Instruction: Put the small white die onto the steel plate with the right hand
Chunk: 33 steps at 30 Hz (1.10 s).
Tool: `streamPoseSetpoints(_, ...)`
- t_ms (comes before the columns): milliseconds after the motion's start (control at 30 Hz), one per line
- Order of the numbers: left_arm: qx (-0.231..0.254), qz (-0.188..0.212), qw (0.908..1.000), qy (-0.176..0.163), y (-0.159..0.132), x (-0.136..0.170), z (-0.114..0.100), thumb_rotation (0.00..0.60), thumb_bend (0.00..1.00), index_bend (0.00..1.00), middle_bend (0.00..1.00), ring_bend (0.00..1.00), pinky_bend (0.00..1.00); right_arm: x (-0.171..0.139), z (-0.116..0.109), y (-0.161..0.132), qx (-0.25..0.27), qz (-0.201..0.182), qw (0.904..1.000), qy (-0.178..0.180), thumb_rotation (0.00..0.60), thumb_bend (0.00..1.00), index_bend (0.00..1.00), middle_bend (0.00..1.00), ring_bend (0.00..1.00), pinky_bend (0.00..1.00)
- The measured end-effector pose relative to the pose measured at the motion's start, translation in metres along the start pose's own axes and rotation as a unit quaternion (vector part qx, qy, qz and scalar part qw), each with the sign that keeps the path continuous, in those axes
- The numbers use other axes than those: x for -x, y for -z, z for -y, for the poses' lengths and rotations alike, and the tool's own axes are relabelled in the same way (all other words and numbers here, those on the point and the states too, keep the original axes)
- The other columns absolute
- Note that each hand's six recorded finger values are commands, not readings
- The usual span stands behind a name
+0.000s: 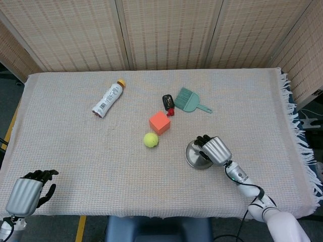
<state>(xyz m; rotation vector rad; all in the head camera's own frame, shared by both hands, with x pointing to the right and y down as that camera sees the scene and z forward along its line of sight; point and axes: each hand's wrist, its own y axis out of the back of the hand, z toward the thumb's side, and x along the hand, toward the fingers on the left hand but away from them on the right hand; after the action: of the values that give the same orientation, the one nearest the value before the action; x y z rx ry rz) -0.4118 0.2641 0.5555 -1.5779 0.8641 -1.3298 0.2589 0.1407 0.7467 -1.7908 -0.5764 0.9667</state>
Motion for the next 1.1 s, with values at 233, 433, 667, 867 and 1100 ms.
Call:
streamPoseSetpoints(233, -0.003, 0.0, 1.0, -0.001, 0.0, 0.0, 0.0, 0.6, 0.39, 0.38, 0.5, 0.46, 0.62, -0.005, 0.01, -0.008, 0.178, -0.003, 0.9835, -0.034, 0.6, 0.4, 0.7, 0.58, 0.53, 0.83)
streamPoseSetpoints(433, -0.003, 0.0, 1.0, -0.001, -0.001, 0.0, 0.0, 0.6, 0.39, 0.38, 0.5, 0.46, 0.62, -0.007, 0.011, -0.007, 0.227, 0.001, 0.9727, -0.046, 0.6, 0.4, 0.7, 0.58, 0.53, 0.83)
streamPoseSetpoints(667, -0.004, 0.0, 1.0, 0.0, -0.001, 0.0, 0.001, 0.6, 0.39, 0.38, 0.5, 0.46, 0.62, -0.007, 0.004, 0.017, 0.055, 0.008, 0.9981, -0.027, 0.6, 0.4, 0.7, 0.58, 0.53, 0.83)
streamPoseSetpoints(867, -0.005, 0.0, 1.0, 0.001, -0.001, 0.0, 0.001, 0.6, 0.39, 0.38, 0.5, 0.46, 0.62, -0.005, 0.005, 0.022, -0.002, 0.018, 0.9997, -0.019, 0.6, 0.4, 0.7, 0.58, 0.53, 0.83)
streamPoseSetpoints(1100, -0.005, 0.0, 1.0, 0.0, -0.001, 0.0, 0.001, 0.6, 0.39, 0.38, 0.5, 0.46, 0.62, -0.008, 0.013, 0.013, 0.111, 0.018, 0.9932, -0.029, 0.6, 0.4, 0.7, 0.58, 0.53, 0.83)
